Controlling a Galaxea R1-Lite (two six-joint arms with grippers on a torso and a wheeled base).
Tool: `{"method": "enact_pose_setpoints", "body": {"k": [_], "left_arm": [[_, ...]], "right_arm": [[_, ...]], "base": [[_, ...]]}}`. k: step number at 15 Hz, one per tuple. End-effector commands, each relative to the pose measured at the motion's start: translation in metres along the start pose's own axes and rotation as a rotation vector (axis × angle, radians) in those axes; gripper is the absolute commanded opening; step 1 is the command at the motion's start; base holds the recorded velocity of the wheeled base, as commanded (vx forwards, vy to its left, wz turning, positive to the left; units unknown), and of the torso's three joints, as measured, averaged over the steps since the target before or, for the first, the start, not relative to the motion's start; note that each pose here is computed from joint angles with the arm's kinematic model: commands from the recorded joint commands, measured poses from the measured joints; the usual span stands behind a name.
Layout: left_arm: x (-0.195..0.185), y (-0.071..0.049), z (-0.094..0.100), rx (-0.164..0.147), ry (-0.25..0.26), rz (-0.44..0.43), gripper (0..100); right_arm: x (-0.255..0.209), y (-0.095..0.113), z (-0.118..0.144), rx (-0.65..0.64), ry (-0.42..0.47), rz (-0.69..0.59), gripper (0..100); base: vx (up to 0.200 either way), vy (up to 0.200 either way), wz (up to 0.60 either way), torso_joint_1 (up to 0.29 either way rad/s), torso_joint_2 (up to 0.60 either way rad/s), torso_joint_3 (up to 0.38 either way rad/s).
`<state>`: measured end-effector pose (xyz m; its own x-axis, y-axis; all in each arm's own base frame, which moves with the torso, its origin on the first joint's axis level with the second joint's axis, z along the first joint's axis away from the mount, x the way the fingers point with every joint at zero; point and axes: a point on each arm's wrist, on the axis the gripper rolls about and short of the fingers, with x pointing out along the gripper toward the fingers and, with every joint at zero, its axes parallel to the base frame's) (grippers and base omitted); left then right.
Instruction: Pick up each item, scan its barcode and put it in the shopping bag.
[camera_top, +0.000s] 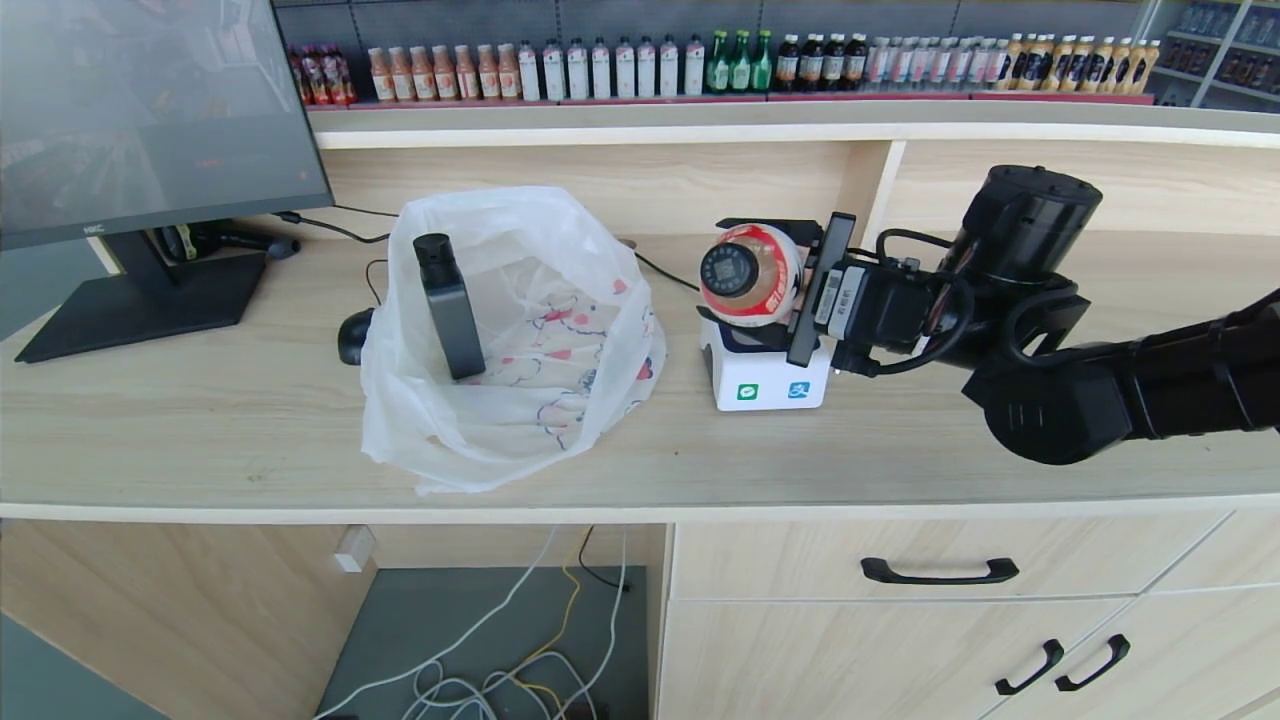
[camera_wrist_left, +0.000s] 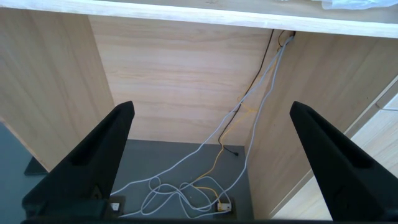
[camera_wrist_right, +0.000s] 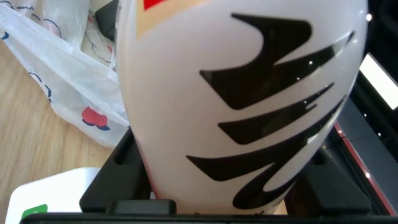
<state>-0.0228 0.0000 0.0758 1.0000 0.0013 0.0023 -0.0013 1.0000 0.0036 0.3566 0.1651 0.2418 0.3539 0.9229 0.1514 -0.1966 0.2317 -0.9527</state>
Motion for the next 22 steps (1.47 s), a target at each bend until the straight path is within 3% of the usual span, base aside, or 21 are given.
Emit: {"method": "enact_pose_setpoints", "body": {"k": [1, 5, 10, 16, 18, 22], "left_arm": [[0.000, 0.000, 0.000, 0.001, -0.001, 0.000, 100], [0.000, 0.000, 0.000, -0.001, -0.001, 0.000, 100], [0.000, 0.000, 0.000, -0.001, -0.001, 0.000, 100], [0.000, 0.000, 0.000, -0.001, -0.001, 0.000, 100], [0.000, 0.000, 0.000, 0.001, -0.001, 0.000, 100], [0.000, 0.000, 0.000, -0.001, -0.001, 0.000, 100]], "right_arm": [[0.001, -0.001, 0.002, -0.002, -0.005, -0.001, 0], [0.000, -0.005, 0.005, -0.003, -0.003, -0.011, 0], [-0.014, -0.034, 0.034, 0.034, -0.024, -0.059, 0], [-0.030, -0.060, 0.061, 0.150, -0.047, -0.097, 0], [-0.074, -0.071, 0.073, 0.291, 0.023, -0.152, 0], [-0.089, -0.045, 0.073, 0.508, 0.028, -0.217, 0]], "base": [[0.000, 0.000, 0.00, 0.000, 0.00, 0.000], [0.000, 0.000, 0.00, 0.000, 0.00, 0.000], [0.000, 0.000, 0.00, 0.000, 0.00, 0.000], [0.000, 0.000, 0.00, 0.000, 0.00, 0.000], [0.000, 0.000, 0.00, 0.000, 0.00, 0.000], [0.000, 0.000, 0.00, 0.000, 0.00, 0.000]]}}
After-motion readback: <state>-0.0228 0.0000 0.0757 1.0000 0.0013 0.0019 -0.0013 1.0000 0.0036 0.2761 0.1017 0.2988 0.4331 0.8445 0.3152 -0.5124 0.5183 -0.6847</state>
